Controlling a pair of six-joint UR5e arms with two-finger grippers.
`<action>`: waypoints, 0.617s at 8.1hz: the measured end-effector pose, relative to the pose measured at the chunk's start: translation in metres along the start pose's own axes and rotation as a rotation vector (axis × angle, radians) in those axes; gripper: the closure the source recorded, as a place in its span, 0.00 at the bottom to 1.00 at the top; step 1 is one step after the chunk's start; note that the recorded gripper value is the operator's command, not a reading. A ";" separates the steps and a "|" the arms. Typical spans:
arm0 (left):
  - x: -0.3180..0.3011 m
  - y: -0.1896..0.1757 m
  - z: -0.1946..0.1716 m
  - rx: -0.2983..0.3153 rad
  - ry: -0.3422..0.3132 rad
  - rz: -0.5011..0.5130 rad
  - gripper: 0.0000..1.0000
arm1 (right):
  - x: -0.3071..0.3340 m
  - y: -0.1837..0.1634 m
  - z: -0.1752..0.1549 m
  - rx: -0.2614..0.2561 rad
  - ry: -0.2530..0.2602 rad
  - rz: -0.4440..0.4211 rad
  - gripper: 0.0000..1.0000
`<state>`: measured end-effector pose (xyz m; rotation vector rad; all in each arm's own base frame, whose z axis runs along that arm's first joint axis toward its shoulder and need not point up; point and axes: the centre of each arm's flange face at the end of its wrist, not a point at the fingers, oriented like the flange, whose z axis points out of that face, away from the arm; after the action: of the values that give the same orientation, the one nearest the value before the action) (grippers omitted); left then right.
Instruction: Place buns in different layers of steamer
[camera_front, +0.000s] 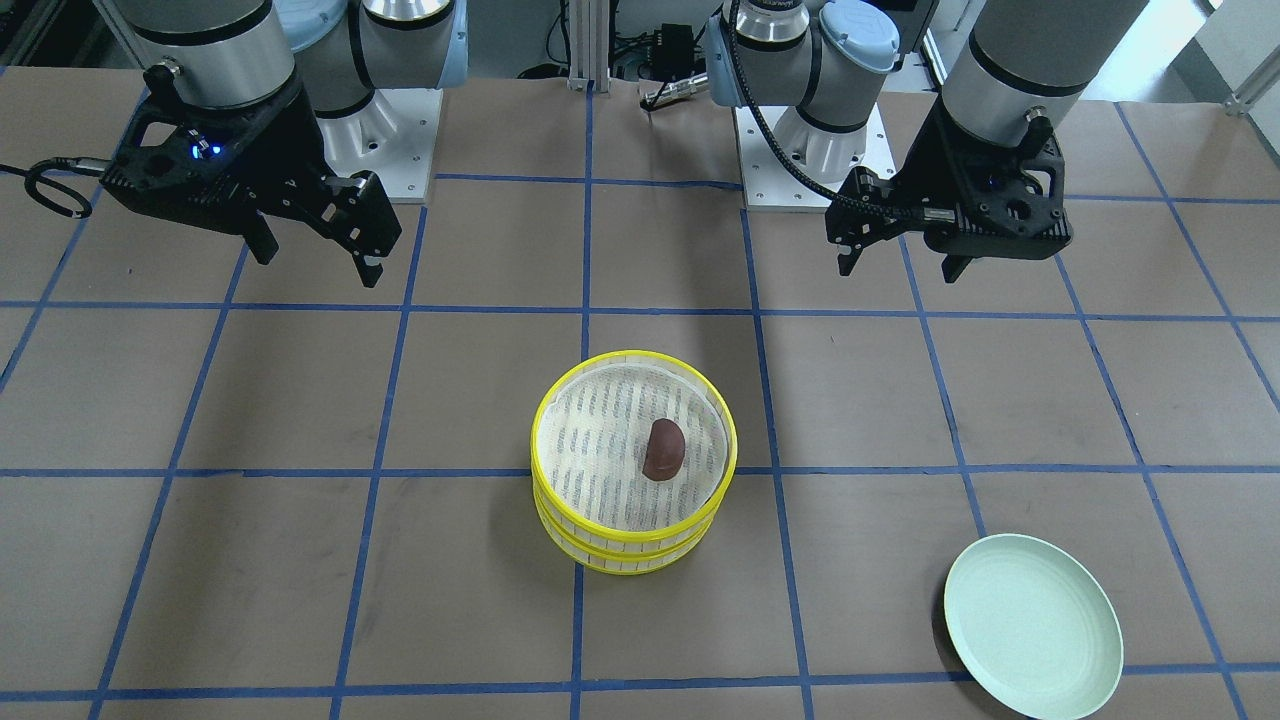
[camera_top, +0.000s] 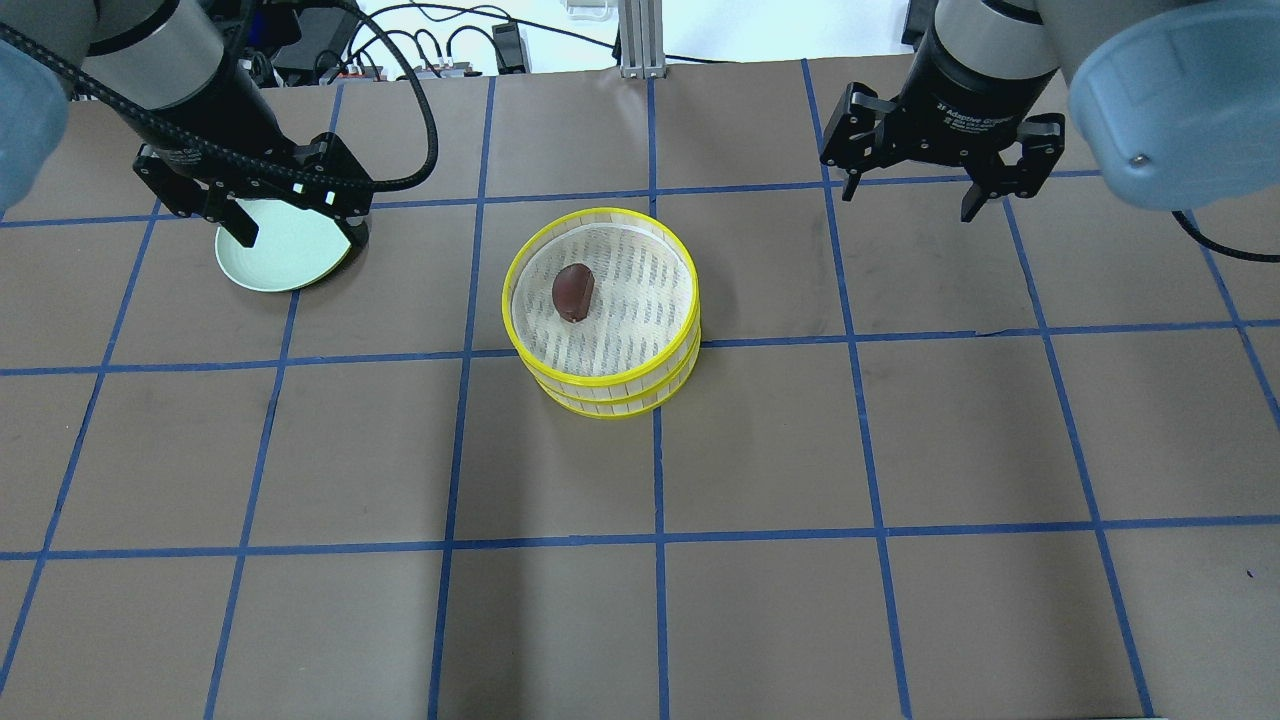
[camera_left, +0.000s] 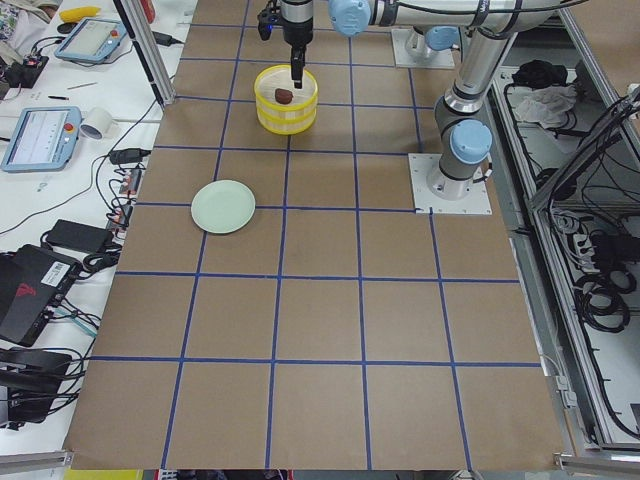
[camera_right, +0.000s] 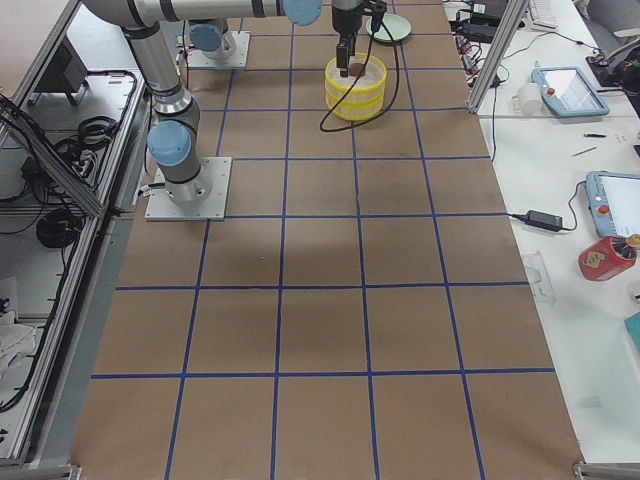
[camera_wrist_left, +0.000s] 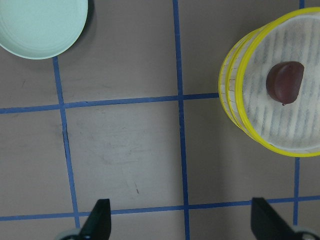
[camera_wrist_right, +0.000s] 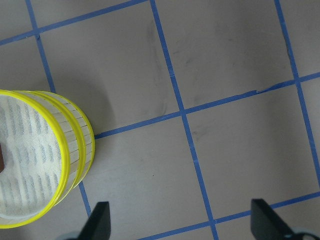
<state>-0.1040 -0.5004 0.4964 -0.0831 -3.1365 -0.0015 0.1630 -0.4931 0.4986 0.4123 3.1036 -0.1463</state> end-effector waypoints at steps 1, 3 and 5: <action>0.000 0.000 0.001 -0.002 0.000 -0.001 0.00 | 0.000 0.000 0.001 -0.002 0.001 0.000 0.00; 0.000 0.000 0.002 -0.005 0.001 -0.001 0.00 | 0.000 0.001 0.001 -0.004 0.003 0.000 0.00; 0.000 0.000 0.003 -0.006 0.003 0.000 0.00 | -0.001 0.002 0.002 -0.009 0.000 -0.002 0.00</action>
<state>-0.1042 -0.5003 0.4931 -0.0824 -3.1339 -0.0108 0.1641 -0.4919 0.4967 0.4094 3.1031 -0.1321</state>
